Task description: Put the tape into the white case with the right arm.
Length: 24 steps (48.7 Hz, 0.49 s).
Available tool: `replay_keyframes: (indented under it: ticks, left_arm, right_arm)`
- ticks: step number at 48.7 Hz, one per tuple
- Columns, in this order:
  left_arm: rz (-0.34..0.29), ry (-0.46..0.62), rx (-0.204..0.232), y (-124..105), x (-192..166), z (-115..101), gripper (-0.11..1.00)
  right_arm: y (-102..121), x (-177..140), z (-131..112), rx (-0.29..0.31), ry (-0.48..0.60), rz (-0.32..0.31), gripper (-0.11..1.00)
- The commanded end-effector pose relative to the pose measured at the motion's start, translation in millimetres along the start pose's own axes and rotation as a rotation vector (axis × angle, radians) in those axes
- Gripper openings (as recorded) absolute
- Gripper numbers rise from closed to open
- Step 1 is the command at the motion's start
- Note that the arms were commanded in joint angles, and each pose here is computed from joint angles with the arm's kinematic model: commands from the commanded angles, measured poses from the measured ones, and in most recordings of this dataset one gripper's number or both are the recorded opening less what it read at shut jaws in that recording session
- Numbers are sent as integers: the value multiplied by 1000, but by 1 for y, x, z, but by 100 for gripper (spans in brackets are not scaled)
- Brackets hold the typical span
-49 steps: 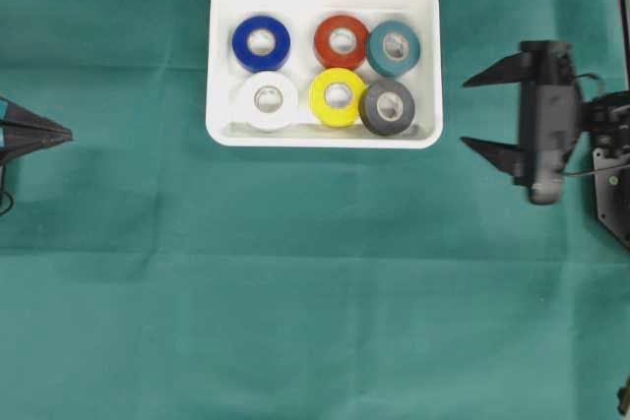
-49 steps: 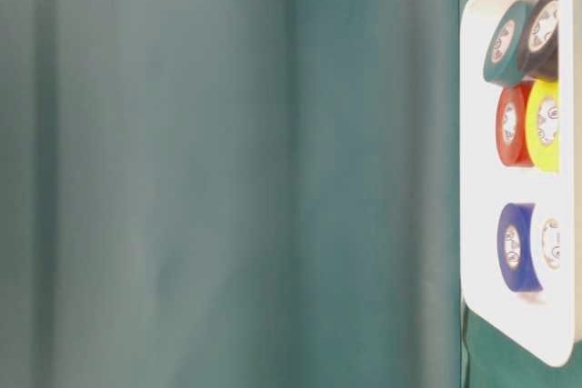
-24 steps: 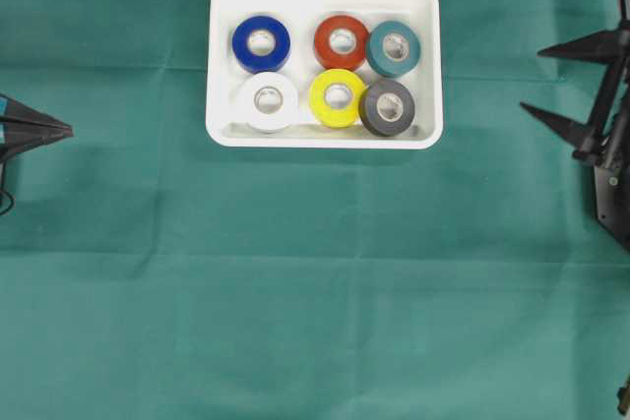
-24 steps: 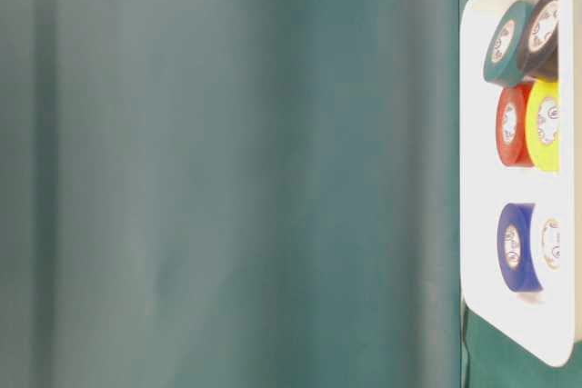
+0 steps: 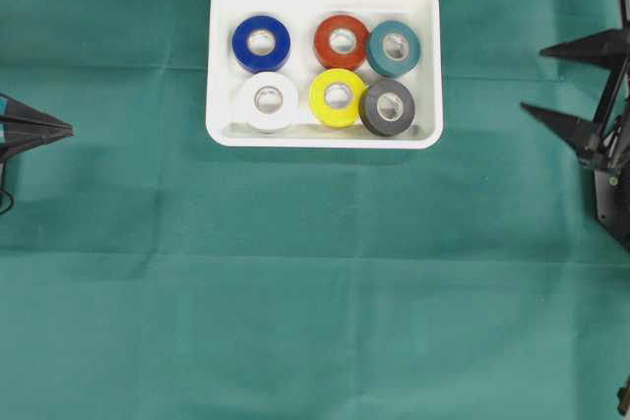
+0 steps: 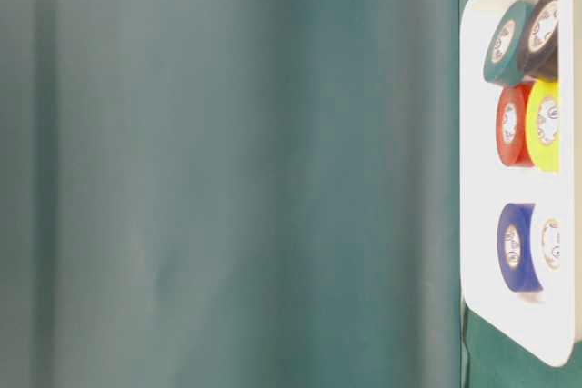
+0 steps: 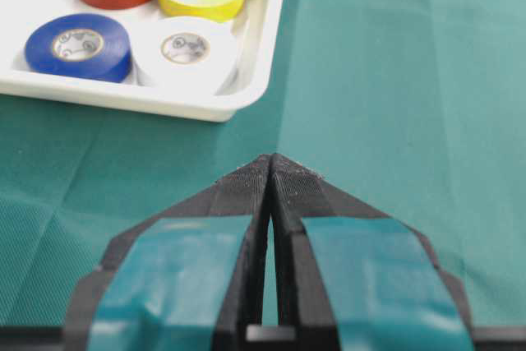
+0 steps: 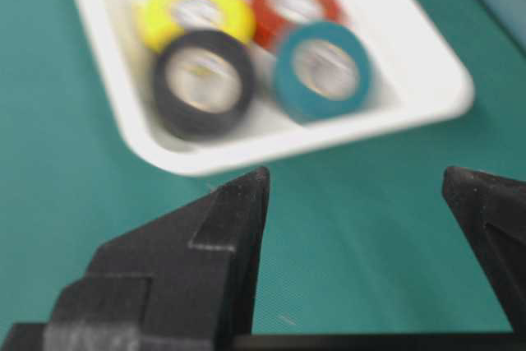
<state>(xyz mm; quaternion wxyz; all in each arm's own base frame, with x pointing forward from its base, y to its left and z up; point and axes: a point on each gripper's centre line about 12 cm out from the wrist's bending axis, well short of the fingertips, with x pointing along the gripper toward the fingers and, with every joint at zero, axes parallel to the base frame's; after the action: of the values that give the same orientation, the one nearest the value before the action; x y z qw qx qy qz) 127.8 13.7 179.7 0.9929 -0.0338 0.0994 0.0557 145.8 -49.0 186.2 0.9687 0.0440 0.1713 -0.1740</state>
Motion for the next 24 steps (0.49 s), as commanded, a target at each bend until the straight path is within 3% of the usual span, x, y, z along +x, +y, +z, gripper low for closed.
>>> replay_keyframes:
  ticks: [1,7,12,24]
  left_arm:
    - [3,-12,-1,0,0,5,1]
    - [2,-14,-1,0,0,5,1]
    - [2,-14,-1,0,0,5,1]
    - [3,-12,-2,0,0,5,1]
  right_arm:
    - [11,2,6,4,-47,88,60]
    - [23,1,3,-7,-97,199,60]
    - [27,1,-3,-26,-98,234,60]
    - [39,-3,-11,-179,-103,315,60]
